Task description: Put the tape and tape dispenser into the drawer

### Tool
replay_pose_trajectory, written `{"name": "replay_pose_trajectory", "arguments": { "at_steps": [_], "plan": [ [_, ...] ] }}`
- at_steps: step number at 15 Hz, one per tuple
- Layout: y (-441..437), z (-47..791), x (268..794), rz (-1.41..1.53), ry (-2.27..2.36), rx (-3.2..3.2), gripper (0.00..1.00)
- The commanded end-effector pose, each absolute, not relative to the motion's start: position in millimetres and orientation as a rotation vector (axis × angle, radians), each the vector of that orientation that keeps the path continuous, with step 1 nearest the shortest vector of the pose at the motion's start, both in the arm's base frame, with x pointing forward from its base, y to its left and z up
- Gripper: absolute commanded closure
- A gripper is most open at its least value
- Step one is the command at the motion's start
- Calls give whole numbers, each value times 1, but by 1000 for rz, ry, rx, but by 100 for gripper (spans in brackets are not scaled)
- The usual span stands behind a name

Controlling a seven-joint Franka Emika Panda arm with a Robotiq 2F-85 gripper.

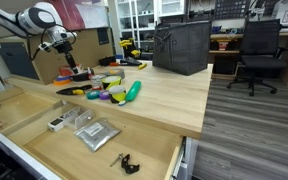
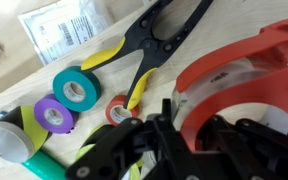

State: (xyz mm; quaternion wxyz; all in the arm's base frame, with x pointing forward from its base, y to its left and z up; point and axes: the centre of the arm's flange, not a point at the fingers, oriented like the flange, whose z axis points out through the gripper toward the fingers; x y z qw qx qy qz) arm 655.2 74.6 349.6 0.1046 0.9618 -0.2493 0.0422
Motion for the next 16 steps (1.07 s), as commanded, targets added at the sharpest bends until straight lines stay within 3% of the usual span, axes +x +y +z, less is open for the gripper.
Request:
{"name": "replay_pose_trajectory", "arguments": {
  "at_steps": [1, 16],
  "plan": [
    [93, 354, 636, 131, -567, 2810, 94],
    [175, 311, 564, 117, 90, 2745, 94]
  ]
}}
